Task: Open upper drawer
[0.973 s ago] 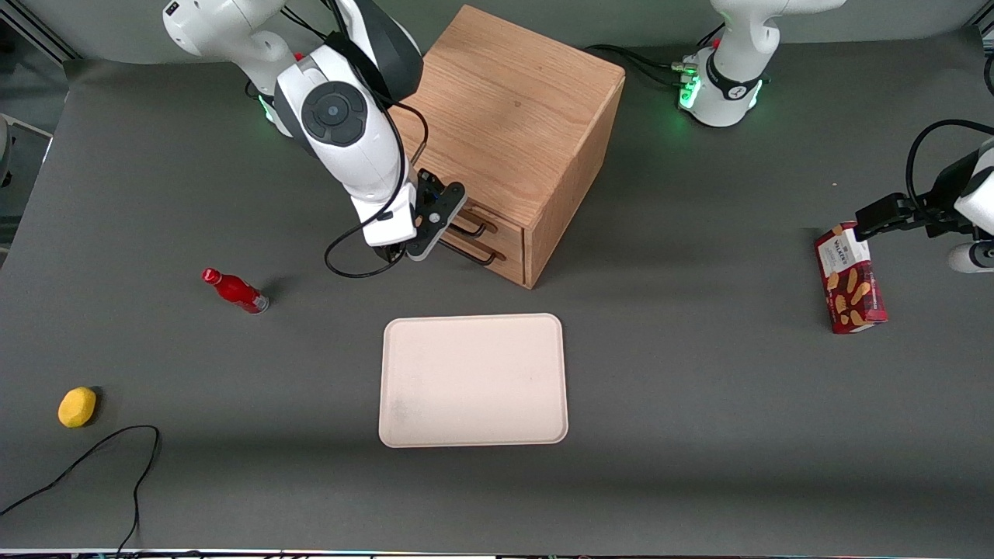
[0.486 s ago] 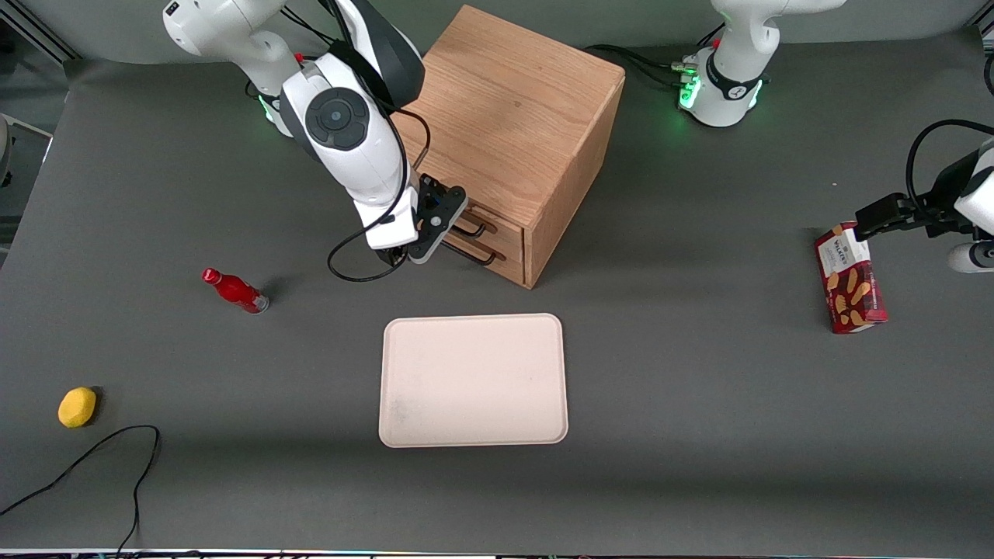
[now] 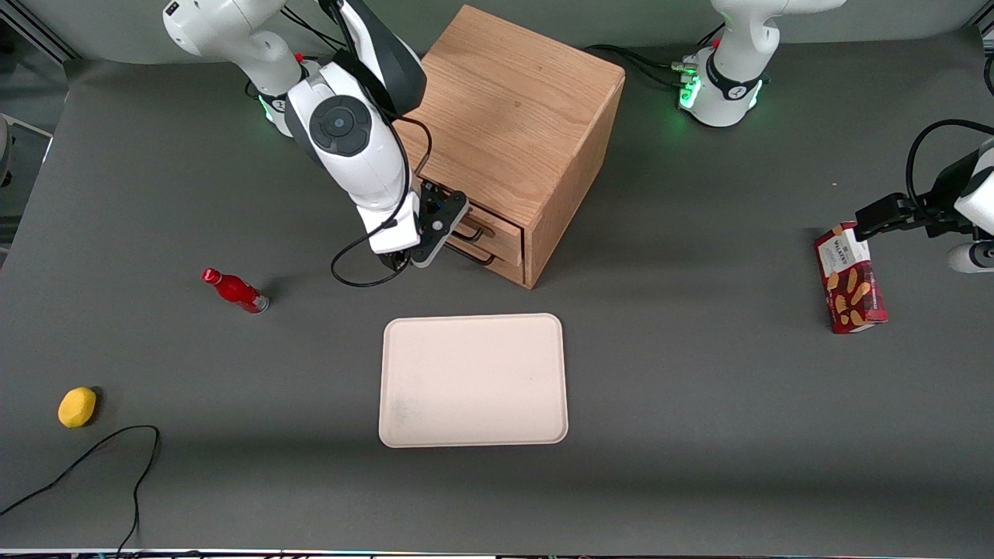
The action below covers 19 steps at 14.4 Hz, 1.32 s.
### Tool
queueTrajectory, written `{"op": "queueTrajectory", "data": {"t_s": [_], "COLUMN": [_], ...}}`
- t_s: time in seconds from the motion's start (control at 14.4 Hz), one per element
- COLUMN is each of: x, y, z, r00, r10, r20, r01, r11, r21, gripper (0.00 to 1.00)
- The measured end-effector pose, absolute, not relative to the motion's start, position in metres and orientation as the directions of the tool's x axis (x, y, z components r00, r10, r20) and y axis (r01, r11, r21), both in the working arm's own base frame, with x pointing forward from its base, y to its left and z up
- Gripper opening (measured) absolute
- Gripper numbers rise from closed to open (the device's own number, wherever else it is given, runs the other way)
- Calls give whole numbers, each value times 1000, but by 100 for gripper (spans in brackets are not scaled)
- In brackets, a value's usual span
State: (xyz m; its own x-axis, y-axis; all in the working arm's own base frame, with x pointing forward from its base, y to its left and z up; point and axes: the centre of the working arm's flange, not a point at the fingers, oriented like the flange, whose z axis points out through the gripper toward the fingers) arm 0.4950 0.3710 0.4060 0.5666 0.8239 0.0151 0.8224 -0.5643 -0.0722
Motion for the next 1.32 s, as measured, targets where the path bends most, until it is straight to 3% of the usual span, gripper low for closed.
{"op": "queueTrajectory", "data": {"t_s": [1.32], "x": [528], "y": [339], "z": [400], "r00": [547], "r10": [837], "r20": [24], "r01": [837], "r11": [-546], "r21": [-48], "gripper": [100]}}
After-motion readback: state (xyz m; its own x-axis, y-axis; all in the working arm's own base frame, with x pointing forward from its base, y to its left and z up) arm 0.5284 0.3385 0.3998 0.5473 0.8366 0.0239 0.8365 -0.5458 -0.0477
